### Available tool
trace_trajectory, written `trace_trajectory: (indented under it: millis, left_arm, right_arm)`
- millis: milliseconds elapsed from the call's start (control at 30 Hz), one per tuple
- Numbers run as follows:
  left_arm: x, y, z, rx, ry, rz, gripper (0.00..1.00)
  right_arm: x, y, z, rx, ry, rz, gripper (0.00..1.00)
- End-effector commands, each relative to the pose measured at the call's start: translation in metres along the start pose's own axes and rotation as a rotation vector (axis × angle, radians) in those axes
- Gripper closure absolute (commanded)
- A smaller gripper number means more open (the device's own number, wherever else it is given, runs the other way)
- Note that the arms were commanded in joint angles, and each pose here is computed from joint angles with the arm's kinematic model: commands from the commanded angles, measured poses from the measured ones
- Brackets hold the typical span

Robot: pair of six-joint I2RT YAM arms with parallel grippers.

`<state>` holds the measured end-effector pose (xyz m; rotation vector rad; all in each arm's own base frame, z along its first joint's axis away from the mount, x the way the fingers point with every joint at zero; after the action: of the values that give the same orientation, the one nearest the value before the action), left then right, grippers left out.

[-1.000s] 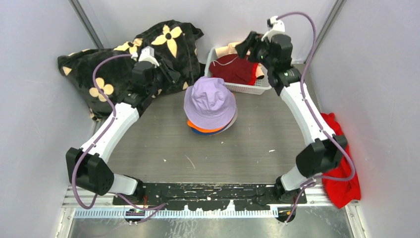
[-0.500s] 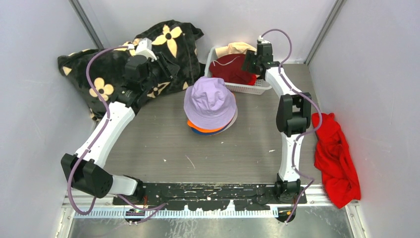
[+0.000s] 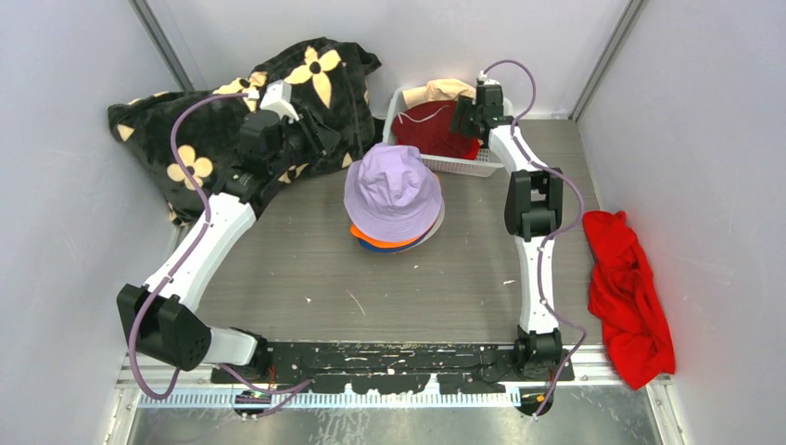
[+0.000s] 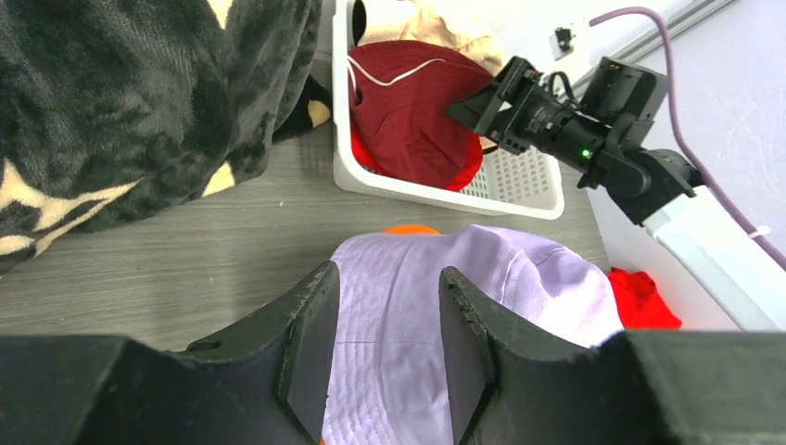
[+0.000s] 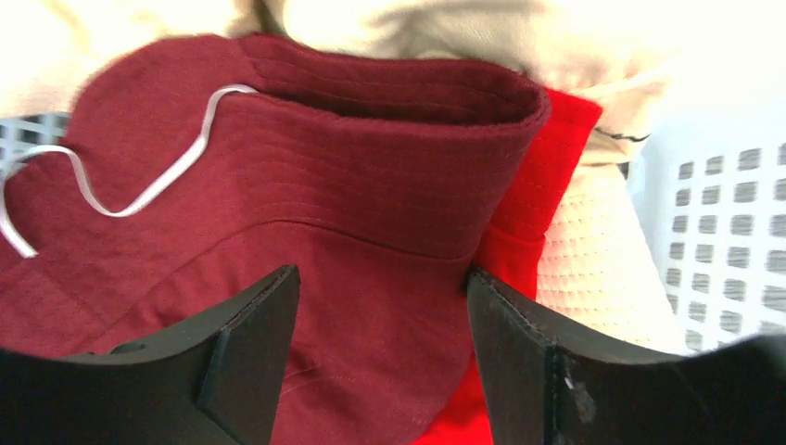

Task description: Stack the hats

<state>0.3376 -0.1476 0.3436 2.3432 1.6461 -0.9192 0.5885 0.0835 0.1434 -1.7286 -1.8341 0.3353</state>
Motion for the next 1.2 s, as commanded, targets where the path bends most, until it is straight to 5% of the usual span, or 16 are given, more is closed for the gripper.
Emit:
trace_trajectory:
  millis: [0, 633, 700, 800, 1167]
  left_arm:
    - [-0.004, 0.004, -0.006, -0.032, 0.031, 0.041, 0.55]
    - [-0.001, 0.013, 0.006, 0.002, -0.015, 0.056, 0.56]
    - [-0.001, 0.013, 0.006, -0.001, -0.016, 0.053, 0.55]
    - [-0.002, 0.012, 0.005, -0.003, -0.02, 0.058, 0.56]
    - [-0.009, 0.006, 0.0, -0.029, -0.028, 0.093, 0.56]
  right_arm:
    - [-0.008, 0.009, -0.008, -0.034, 0.022, 0.037, 0.28]
    - [-0.128, -0.031, -0.008, -0.022, 0.178, 0.23, 0.29]
    - [-0.129, -0.032, -0.008, -0.018, 0.17, 0.228, 0.39]
    - [-0.129, -0.033, -0.011, -0.02, 0.164, 0.232, 0.96]
    - [-0.083, -0.138, -0.096, -0.318, 0.122, 0.077, 0.99]
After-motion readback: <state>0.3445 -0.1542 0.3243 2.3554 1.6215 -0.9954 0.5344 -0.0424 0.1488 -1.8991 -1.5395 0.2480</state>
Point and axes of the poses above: each gripper's point midway between its finger pads, its own y axis out along the fingers, its own x axis along the line the jaws close on, z = x × y, the point moved 8 cm from there along -y, back along the fingers, and after that the axes turned 2 degrees about -y, right-handed, at the moved point
